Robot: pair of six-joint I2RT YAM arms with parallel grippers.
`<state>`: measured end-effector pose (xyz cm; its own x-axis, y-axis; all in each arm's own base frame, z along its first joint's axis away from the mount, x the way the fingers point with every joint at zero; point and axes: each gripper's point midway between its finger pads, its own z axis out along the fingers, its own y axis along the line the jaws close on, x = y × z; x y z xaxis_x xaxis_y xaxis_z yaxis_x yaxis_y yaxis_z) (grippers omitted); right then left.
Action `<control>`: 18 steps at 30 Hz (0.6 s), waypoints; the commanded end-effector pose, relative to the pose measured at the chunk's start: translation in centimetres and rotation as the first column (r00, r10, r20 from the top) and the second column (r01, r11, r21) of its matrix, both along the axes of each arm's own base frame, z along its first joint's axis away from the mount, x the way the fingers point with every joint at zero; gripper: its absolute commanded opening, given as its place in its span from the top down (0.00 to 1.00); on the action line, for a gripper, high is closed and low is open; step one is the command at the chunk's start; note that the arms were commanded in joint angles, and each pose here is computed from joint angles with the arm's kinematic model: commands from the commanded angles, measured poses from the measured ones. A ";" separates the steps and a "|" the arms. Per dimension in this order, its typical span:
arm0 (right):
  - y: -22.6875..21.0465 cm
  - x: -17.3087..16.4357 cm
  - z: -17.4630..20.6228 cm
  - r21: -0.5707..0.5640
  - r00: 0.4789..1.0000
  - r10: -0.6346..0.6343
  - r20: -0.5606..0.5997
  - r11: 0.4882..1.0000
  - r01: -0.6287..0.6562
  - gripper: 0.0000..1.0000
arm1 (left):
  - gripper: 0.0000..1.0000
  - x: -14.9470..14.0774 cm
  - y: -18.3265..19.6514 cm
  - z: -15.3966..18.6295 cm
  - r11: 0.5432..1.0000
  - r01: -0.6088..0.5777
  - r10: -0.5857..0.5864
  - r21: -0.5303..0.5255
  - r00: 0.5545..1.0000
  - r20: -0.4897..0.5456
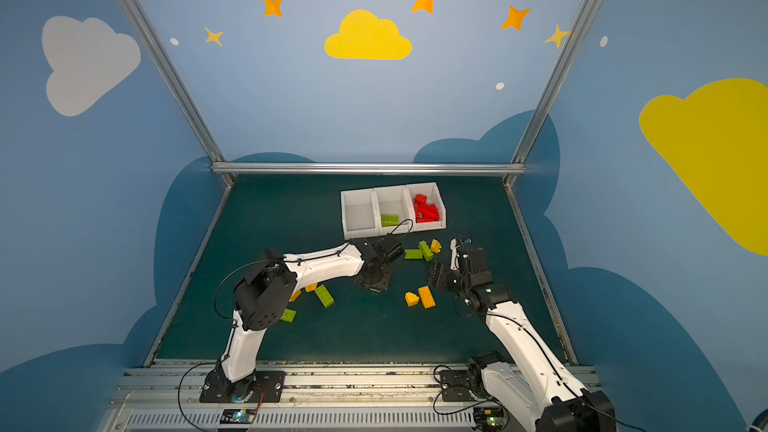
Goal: Sort the legos into containers by color
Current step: Pick up the lego from the center of the table.
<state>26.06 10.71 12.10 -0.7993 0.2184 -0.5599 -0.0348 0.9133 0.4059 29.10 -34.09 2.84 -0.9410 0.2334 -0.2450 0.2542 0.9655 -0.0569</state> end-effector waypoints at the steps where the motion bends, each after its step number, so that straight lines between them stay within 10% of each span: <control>1: -0.1 0.0 0.0 -0.003 1.000 0.002 0.016 1.000 -0.002 0.20 | 0.72 0.5 -0.1 0.7 1.000 0.007 -0.007 0.010 1.000 0.015; 18: 0.8 0.1 -0.6 0.020 0.999 0.041 -0.002 0.999 -0.041 0.20 | 0.73 11.6 -1.2 10.7 0.984 0.001 0.033 -0.179 0.982 0.189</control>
<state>26.11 11.18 11.47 -0.8081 0.2129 -0.5491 -0.0477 0.9057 0.4213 39.12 -35.57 13.26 -0.8799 0.1347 -0.4557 0.2448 0.9504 -0.1919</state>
